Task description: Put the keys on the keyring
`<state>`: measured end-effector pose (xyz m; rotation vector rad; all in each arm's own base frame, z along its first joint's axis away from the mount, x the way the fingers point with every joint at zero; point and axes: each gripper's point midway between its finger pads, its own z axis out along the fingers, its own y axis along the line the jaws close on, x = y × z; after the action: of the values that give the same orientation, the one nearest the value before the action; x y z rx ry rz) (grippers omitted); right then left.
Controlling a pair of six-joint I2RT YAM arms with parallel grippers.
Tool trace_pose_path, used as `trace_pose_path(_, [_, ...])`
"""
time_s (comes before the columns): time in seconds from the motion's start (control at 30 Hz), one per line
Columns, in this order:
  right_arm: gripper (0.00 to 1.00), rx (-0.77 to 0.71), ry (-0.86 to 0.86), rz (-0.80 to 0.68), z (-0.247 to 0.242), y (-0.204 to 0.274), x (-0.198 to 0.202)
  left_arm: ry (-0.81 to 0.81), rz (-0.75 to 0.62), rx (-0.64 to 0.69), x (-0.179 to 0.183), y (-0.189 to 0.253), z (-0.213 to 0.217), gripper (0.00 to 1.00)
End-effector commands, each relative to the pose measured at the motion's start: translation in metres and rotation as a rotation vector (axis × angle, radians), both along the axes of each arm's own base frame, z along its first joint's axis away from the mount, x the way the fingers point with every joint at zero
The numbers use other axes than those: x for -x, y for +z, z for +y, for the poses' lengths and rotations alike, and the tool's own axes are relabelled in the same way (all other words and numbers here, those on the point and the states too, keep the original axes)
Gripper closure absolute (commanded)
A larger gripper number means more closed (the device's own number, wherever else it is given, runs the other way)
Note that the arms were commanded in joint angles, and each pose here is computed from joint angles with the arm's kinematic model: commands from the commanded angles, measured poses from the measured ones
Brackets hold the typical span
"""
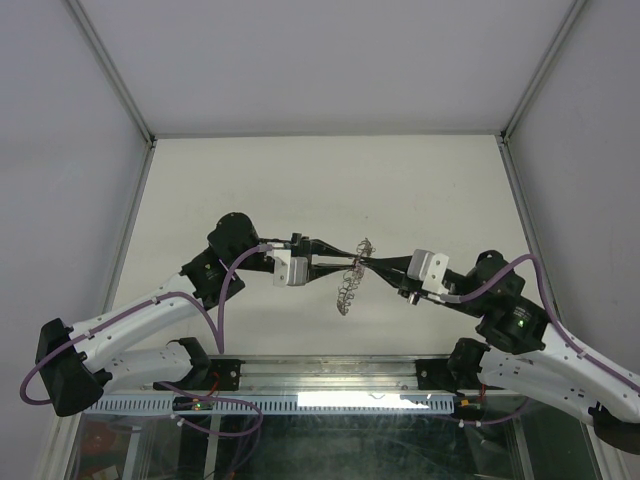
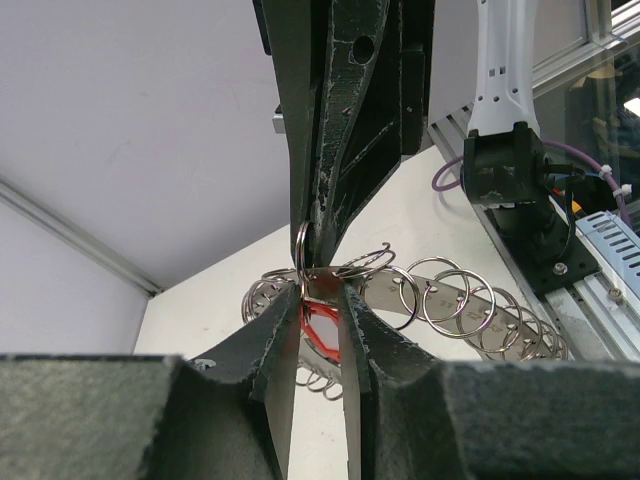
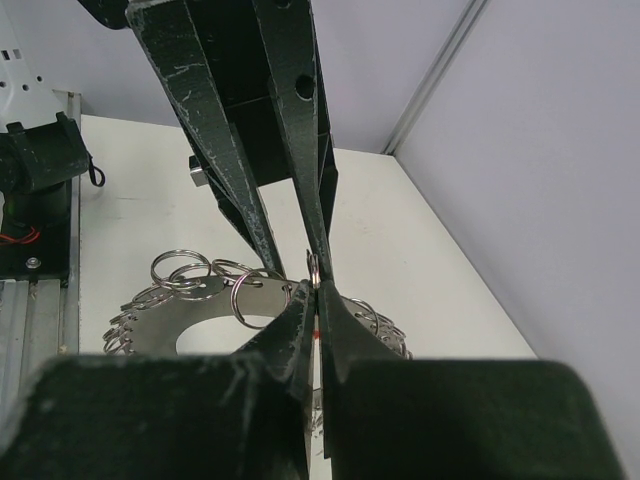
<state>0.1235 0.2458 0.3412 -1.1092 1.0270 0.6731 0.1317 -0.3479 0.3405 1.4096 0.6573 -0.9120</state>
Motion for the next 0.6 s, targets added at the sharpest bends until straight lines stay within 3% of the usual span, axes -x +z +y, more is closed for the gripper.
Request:
trace_pose_path(0.0, [1.00,-0.088,-0.004,-0.067,-0.003,0.034,0.001,-0.018,-0.051,0.045,0.007,0.019,0.003,0.80])
trace_pose_path(0.57, [1.00,-0.014,0.013,0.001,-0.006,0.014,0.007,0.011,-0.019,0.024,0.005,0.010,0.007,0.78])
